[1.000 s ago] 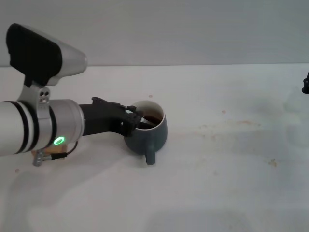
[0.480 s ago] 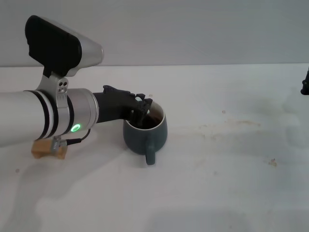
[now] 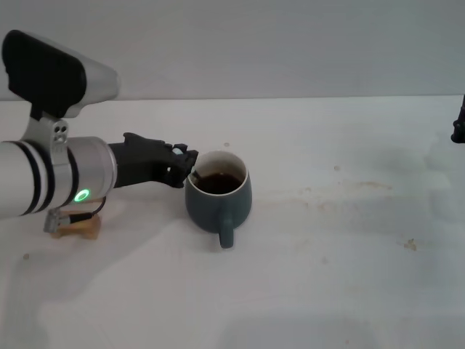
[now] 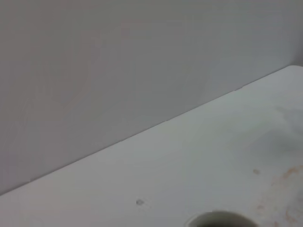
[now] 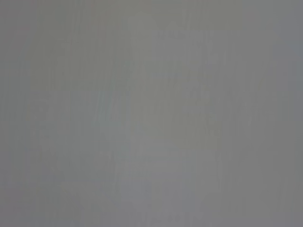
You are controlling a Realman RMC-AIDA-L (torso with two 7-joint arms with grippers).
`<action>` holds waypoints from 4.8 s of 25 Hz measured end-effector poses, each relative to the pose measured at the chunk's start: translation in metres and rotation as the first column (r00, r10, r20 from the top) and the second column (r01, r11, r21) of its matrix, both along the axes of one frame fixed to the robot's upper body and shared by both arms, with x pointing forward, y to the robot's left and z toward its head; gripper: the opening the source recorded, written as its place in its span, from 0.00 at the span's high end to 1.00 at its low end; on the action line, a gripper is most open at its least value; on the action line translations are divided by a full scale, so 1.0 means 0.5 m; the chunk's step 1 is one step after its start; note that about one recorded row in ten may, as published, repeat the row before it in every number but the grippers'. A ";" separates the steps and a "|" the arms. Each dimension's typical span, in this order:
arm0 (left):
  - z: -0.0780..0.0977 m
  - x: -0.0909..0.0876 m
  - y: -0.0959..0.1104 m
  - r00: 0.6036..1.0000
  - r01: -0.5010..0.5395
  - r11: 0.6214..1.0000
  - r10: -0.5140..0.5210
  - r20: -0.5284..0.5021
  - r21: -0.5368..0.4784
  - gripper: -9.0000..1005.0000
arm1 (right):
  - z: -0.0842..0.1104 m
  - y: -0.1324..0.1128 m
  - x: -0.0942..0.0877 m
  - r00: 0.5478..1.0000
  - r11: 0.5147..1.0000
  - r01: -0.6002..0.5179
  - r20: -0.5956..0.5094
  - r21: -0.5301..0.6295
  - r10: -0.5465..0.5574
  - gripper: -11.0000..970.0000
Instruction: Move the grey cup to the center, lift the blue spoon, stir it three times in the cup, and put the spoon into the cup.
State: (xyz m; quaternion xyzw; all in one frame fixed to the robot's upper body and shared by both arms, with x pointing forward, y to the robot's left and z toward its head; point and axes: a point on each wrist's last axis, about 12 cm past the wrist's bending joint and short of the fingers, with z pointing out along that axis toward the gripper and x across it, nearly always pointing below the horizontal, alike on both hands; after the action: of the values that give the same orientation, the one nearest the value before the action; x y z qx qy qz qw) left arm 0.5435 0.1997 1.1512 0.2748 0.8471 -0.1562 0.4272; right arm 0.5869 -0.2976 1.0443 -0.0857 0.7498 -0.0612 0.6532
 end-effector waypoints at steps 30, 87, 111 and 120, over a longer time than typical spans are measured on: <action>-0.008 0.018 -0.057 0.996 0.039 0.998 -0.036 0.087 -0.043 0.80 | 0.004 0.012 0.003 1.000 1.000 -0.019 0.007 0.002 0.019 0.96; -0.036 -0.034 -0.026 1.000 0.001 0.985 0.004 0.028 -0.172 0.79 | 0.011 0.019 0.007 0.999 0.999 -0.034 0.011 -0.001 0.034 0.96; -0.044 -0.011 -0.005 0.995 0.026 0.972 -0.003 0.096 -0.235 0.74 | 0.012 0.013 0.008 1.000 1.000 -0.027 0.013 -0.002 0.027 0.96; -0.035 0.040 0.109 0.908 -0.226 0.927 0.311 0.281 -0.298 0.57 | 0.010 -0.011 -0.003 1.000 1.000 0.019 0.023 0.012 -0.019 0.96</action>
State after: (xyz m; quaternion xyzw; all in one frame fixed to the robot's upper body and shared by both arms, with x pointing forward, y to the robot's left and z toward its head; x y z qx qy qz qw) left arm 0.5635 0.2544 1.1339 0.1183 0.7677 -0.1574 0.6099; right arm 0.5855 -0.3032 1.0494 -0.0741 0.7433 -0.0642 0.6618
